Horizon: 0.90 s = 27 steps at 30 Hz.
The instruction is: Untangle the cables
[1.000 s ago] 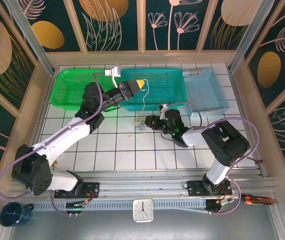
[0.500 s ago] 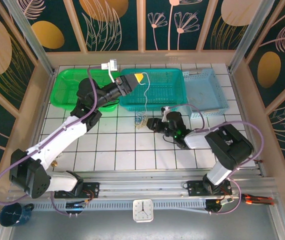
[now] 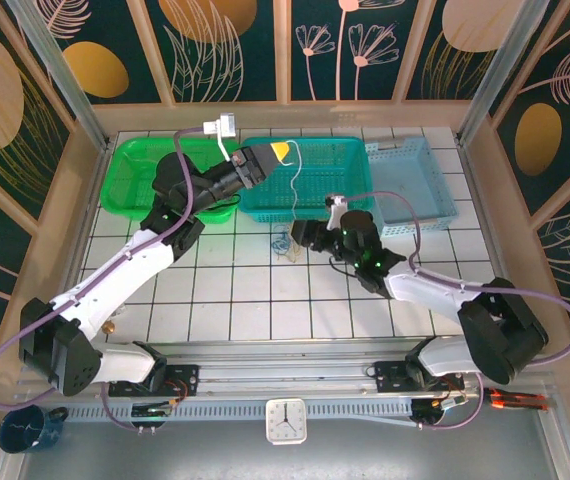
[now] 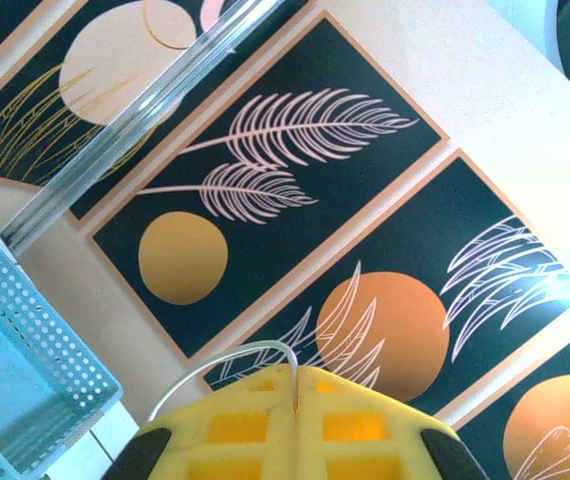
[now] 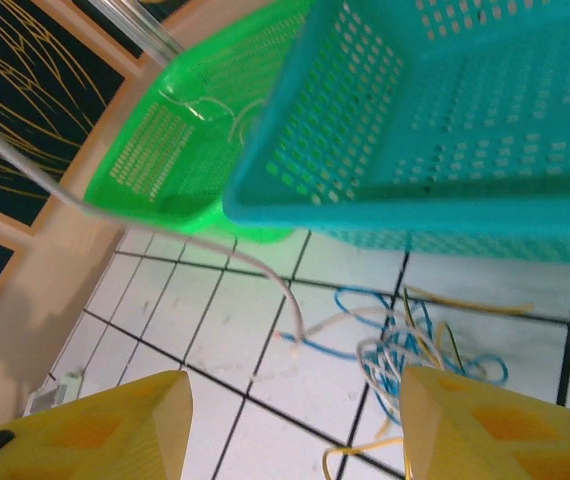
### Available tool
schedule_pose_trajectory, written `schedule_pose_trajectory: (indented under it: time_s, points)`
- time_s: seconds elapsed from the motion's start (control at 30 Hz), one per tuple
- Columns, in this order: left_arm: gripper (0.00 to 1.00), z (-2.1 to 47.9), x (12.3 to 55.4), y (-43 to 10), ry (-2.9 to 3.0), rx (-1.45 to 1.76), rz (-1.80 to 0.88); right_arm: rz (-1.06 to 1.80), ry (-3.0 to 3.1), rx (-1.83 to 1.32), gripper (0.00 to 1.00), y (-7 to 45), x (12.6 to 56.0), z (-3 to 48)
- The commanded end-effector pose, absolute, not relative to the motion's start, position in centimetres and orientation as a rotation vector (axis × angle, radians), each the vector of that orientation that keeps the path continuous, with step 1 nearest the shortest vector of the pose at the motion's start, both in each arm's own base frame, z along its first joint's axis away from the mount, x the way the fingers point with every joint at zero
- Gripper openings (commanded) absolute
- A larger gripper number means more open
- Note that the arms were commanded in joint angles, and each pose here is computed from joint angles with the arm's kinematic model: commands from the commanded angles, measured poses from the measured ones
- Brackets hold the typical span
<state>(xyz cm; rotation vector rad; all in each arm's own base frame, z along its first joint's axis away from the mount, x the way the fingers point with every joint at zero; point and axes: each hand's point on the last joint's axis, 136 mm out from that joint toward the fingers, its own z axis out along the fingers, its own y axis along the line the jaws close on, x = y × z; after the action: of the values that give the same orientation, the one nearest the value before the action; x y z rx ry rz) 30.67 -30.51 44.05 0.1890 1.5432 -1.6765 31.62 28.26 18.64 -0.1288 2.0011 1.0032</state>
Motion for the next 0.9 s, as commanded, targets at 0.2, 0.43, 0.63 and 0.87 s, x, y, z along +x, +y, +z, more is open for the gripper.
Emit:
schedule_pose_trajectory:
  time_s: [0.2,0.43,0.63,0.87]
  points:
    - [0.0,47.8,28.9,-30.6,1.458,0.242,-1.738,0.883,1.981,-0.056,0.55,29.7,36.3,17.3]
    - [0.0,51.3,27.6,-29.6,1.383,0.255,-1.746,0.862,2.048,0.028,0.42,28.8,35.5,12.3]
    - [0.0,54.5,26.7,-28.8,1.309,0.273,-1.743,0.811,2.106,0.081,0.33,27.6,34.1,9.2]
    - [0.0,58.3,26.6,-27.5,1.254,0.288,-1.609,0.785,2.145,0.119,0.32,26.4,33.1,7.1]
